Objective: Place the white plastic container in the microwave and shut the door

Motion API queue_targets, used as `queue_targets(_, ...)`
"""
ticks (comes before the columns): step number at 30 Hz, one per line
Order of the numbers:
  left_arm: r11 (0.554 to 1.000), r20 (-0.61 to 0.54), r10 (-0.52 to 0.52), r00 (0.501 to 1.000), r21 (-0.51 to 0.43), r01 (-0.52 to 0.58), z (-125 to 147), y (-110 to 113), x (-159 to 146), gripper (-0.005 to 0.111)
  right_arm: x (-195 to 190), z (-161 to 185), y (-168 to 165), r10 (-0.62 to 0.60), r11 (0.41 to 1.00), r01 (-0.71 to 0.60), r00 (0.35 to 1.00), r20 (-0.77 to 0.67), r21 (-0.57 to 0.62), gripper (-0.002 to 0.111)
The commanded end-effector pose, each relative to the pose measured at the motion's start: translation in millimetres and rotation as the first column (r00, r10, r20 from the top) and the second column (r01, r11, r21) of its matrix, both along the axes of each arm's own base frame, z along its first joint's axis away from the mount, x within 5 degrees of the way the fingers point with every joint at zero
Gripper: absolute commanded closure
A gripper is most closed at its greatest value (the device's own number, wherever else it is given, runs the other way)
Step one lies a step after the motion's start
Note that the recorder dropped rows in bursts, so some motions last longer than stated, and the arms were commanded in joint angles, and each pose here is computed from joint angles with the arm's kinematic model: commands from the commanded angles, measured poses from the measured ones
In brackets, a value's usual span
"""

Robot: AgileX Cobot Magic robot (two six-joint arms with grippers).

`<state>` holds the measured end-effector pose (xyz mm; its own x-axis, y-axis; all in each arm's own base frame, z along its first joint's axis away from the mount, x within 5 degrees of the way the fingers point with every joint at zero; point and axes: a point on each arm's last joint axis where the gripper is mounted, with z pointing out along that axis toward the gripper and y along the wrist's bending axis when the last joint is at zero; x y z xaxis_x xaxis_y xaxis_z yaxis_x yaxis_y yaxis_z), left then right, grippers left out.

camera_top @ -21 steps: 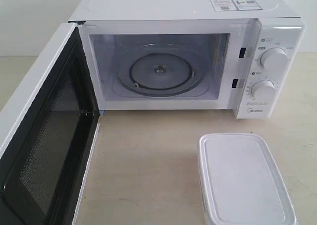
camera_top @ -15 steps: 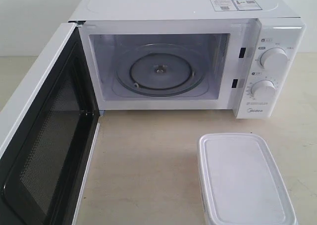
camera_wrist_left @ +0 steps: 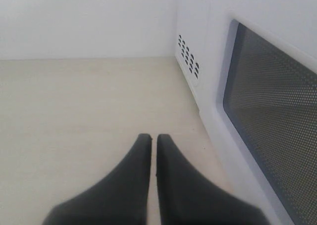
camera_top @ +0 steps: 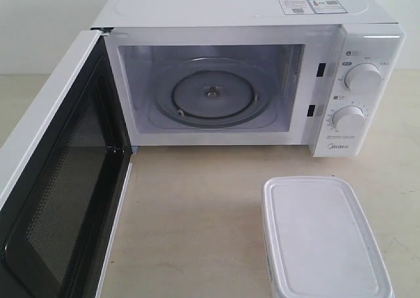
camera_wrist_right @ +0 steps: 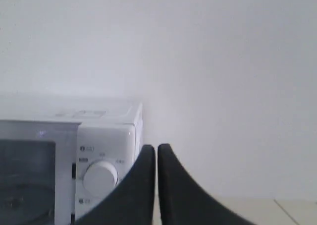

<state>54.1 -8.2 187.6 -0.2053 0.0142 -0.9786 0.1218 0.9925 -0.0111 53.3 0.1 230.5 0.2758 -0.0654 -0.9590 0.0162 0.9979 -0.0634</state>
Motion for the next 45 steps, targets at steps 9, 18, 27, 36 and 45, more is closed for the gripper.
queue_targets(9, 1.000, -0.001, 0.003, 1.000, -0.017, -0.003, -0.9, -0.1, -0.2, 0.102, 11.1, 79.7, 2.2, -0.002, 0.996, -0.014, 0.985, -0.175, -0.090, 0.108)
queue_targets(18, 1.000, -0.001, 0.003, 1.000, -0.017, -0.003, -0.9, -0.1, -0.2, 0.102, 92.7, 81.1, 5.3, 0.041, 0.997, -0.071, 0.825, -0.564, -0.031, 0.108)
queue_targets(27, 1.000, -0.001, 0.003, 1.000, -0.017, -0.003, -0.9, -0.1, -0.2, 0.102, 131.6, 58.0, 2.8, 0.019, 0.999, -0.044, 0.776, -0.630, -0.023, 0.108)
queue_targets(36, 1.000, -0.001, 0.003, 1.000, -0.017, -0.003, -0.9, -0.1, -0.2, 0.102, 151.7, 30.5, 3.1, 0.034, 0.999, -0.027, 0.673, -0.739, 0.021, 0.108)
queue_targets(45, 1.000, -0.001, 0.003, 1.000, -0.017, -0.003, -0.9, -0.1, -0.2, 0.102, 159.6, 14.9, 2.0, 0.044, 0.996, 0.026, 0.662, -0.749, 0.083, 0.108)
